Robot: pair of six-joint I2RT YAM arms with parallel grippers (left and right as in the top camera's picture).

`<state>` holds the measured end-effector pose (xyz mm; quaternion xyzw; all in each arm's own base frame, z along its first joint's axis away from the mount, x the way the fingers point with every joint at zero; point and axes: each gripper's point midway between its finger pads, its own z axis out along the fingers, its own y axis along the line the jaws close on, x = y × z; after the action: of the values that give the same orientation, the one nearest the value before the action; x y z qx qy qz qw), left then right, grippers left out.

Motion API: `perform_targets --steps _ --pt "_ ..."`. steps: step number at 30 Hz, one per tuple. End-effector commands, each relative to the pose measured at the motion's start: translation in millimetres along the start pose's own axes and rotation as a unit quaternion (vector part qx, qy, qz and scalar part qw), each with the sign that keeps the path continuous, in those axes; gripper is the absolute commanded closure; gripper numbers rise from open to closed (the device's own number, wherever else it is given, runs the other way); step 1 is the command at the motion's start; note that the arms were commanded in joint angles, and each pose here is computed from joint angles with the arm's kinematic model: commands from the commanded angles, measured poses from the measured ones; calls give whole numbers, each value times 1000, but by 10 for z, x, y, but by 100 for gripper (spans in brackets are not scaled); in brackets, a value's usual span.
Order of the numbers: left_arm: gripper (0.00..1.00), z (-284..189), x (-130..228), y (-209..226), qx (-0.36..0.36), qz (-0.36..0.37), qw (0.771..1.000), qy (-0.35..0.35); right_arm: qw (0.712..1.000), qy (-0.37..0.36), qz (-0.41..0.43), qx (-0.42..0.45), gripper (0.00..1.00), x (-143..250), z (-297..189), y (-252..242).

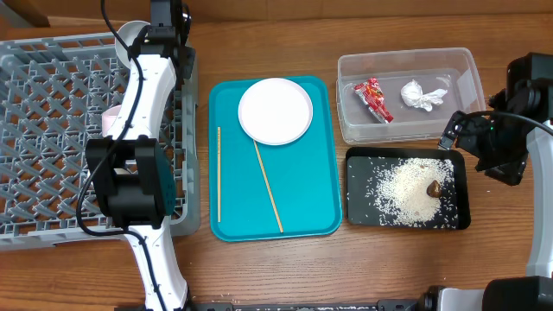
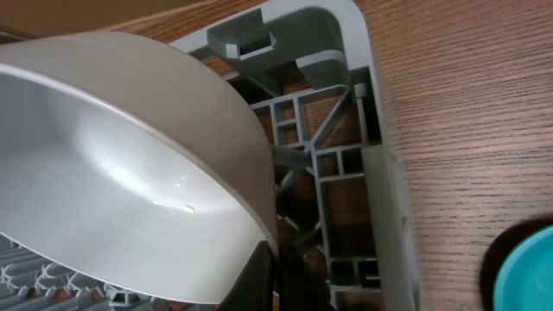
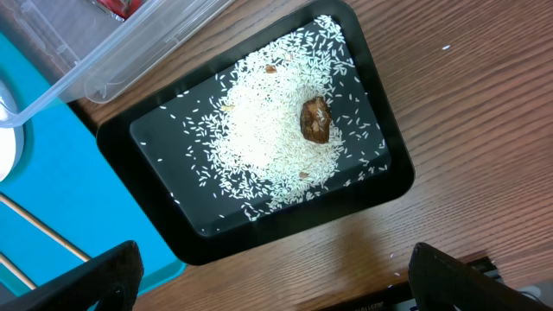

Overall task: Sort waste into correct bins and load items into the dishwasher
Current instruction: 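Tilt and set the metal bowl upright in the rack's back corner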

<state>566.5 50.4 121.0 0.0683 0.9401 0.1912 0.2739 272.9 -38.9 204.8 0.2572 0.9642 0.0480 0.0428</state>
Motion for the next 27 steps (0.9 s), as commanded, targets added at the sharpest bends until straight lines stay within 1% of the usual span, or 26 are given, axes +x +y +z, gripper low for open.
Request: perform_targets --steps 1,4,7,9,10,12,13,14,16,18,24,25,26,27 --pt "96 -90 -49 68 -6 -27 1000 -6 1000 -24 -2 -3 0 -51 -109 4" --pt "96 -309 -187 18 35 -35 998 -31 1000 -24 -2 -3 0 -51 -109 4" --pt "96 -718 -380 -112 130 -40 988 -73 1000 -24 -2 -3 0 -51 -109 4" --pt "96 -1070 -457 -192 228 -49 967 -106 1000 -24 -2 -3 0 -51 -109 4" --pt "96 -1152 -459 -202 256 -52 959 -112 1000 -24 -2 -3 0 -51 -109 4" --pt "96 -1322 -441 -214 326 -61 935 -126 1000 -24 -2 -3 0 -52 -109 4" --pt "96 -1387 -421 -205 358 -62 922 -132 1000 -24 -2 -3 0 -52 -109 4" --pt "96 -1473 -385 -179 402 -67 902 -140 1000 -24 -2 -3 0 -52 -109 4" --pt "96 -1512 -332 -104 434 -73 886 -147 1000 -24 -2 -3 0 -51 -109 4" --pt "96 -1522 -253 68 464 -98 867 -151 1000 -24 -2 -3 0 -51 -109 4" --pt "96 -1459 -73 380 514 -139 831 -164 1000 -23 -2 -3 0 -50 -109 4" --pt "96 -1435 -44 410 527 -145 821 -167 1000 -23 -2 -3 0 -49 -109 3" --pt "96 -1382 -19 432 546 -156 806 -170 1000 -23 -2 -3 0 -46 -109 2" --pt "96 -1345 -7 437 556 -162 797 -171 1000 -22 -2 -3 0 -44 -109 1"
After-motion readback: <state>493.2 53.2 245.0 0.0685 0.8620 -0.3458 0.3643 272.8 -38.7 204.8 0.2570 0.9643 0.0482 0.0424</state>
